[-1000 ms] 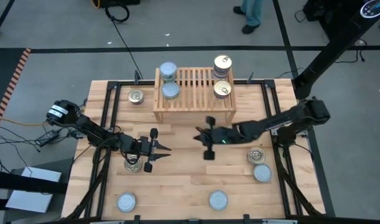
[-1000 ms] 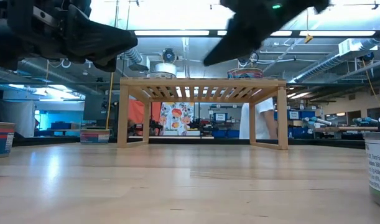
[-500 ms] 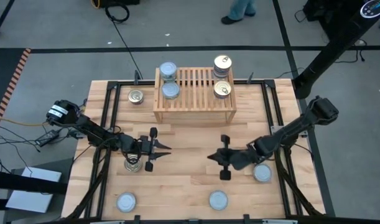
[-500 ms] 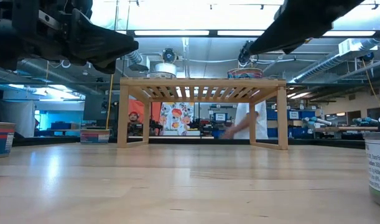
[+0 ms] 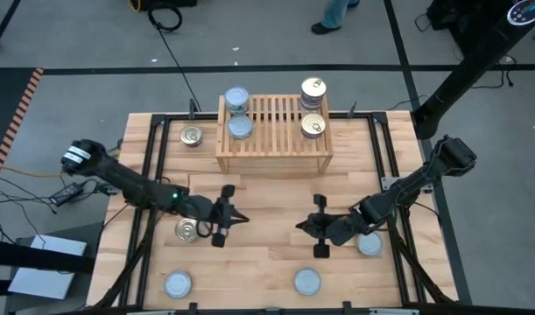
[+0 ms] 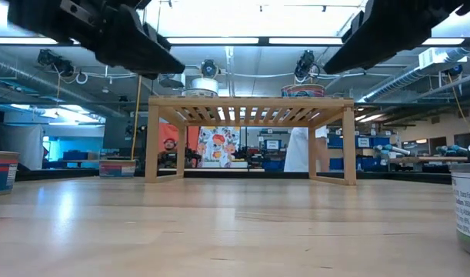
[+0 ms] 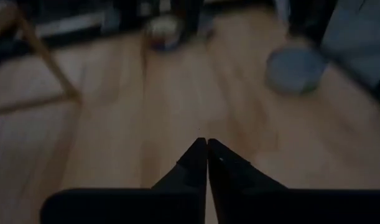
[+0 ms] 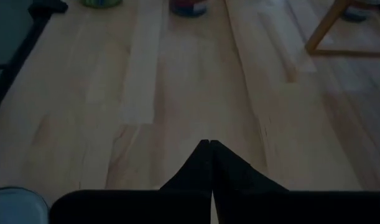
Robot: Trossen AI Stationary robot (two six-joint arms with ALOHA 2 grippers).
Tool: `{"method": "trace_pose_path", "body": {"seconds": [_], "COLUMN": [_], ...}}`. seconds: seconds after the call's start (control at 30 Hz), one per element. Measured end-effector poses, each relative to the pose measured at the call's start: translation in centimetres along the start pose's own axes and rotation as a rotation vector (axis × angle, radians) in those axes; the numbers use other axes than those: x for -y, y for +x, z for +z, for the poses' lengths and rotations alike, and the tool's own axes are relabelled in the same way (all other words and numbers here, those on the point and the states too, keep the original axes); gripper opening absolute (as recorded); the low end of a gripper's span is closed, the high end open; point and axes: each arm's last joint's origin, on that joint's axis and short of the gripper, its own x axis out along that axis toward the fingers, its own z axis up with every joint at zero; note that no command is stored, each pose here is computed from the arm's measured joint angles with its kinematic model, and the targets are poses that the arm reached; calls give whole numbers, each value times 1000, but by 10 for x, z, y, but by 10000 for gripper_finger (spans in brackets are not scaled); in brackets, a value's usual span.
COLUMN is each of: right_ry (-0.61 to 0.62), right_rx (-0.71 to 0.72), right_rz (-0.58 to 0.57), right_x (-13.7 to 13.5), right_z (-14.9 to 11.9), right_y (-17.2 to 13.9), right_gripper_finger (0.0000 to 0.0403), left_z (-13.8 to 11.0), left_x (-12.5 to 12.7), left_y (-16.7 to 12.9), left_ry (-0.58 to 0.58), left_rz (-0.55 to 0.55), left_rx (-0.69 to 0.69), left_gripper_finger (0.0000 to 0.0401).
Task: Stack canned seafood by type on shelf
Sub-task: Stack the blue tuna can on top of the other blue tuna can on the shelf
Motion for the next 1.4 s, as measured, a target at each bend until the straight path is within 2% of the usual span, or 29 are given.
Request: {"method": "trace_pose_path", "body": {"seconds": [0.1,0.3,0.43,0.57,0.7,0.83,1.0,1.17,1.4], "right_ry": [9,14,3,-9,-14,-12,1,4,4], "right_rx": [-18,-29,-26,-20,-20,-18,-16,-17,-17], "right_rz": [-7,-1,3,-22,-29,-32,-41,-44,-44], "right_x": [1,-2,-6,-7,-7,-6,-3,-2,-2], "right_z": [-2,-4,-5,-7,-7,-6,-5,-5,-5], "right_y": [0,-2,-4,-5,-5,-5,-3,-3,-3], "right_gripper_finger": [8,8,8,8,9,9,9,9,9], "left_z": [21,40,35,19,-3,-22,-36,-47,-65], "left_x": [0,-14,-24,-40,-62,-82,-106,-132,-172], "left_y": [-7,-31,-56,-88,-113,-129,-136,-131,-132], "left_ry": [55,120,66,-100,-291,-422,-506,-531,-644], "left_rz": [99,463,673,801,895,977,1043,1025,1033], "left_rx": [-156,-413,-408,-324,-236,-171,-186,-240,-302], "left_gripper_finger": [11,10,7,3,2,1,1,1,0]}}
